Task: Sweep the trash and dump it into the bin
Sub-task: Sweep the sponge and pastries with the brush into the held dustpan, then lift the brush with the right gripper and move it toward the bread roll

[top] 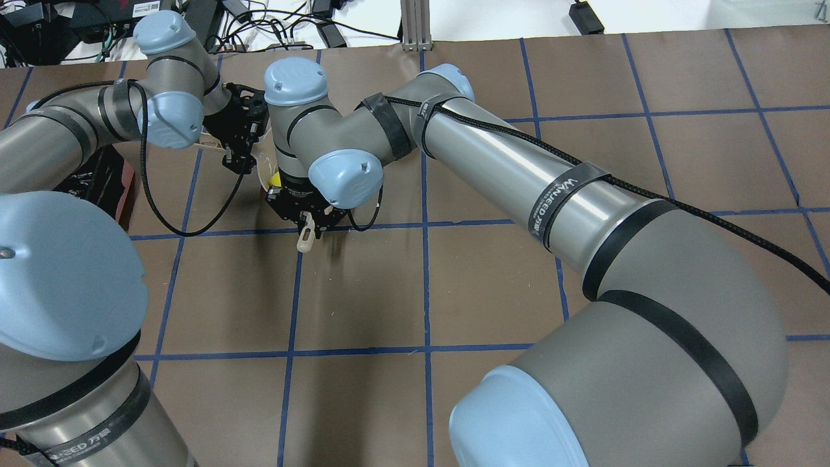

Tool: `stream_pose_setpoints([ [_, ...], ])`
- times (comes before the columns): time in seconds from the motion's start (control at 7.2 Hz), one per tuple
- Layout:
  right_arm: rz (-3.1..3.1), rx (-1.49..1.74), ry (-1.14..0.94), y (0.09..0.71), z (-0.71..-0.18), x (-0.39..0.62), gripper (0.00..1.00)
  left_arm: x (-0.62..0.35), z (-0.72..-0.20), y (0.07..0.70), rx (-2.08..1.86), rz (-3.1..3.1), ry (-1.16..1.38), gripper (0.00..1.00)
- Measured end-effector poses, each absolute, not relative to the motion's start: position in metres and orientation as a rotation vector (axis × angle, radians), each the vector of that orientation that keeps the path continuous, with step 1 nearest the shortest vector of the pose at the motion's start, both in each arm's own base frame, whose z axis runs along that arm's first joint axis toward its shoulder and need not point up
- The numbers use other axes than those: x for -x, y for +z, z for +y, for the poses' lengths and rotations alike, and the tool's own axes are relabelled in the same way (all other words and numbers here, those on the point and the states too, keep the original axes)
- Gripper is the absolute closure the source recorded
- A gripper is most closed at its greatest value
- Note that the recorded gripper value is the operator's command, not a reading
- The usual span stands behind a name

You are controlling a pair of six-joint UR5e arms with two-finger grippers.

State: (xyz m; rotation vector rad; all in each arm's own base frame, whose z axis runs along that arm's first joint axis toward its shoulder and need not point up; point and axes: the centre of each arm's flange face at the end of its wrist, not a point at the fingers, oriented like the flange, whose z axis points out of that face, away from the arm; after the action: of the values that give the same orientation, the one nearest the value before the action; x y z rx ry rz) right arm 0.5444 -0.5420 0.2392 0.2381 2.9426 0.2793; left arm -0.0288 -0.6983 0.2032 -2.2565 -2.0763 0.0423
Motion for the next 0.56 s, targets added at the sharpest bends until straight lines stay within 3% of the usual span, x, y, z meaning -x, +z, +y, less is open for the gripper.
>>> stream_pose_setpoints([
  [0.56,3.075,-0.176,0.254,0.257,-0.546,-0.517,1.00,0.029,-0.698,0.203,2.253,-2.081,0.042,1.00],
])
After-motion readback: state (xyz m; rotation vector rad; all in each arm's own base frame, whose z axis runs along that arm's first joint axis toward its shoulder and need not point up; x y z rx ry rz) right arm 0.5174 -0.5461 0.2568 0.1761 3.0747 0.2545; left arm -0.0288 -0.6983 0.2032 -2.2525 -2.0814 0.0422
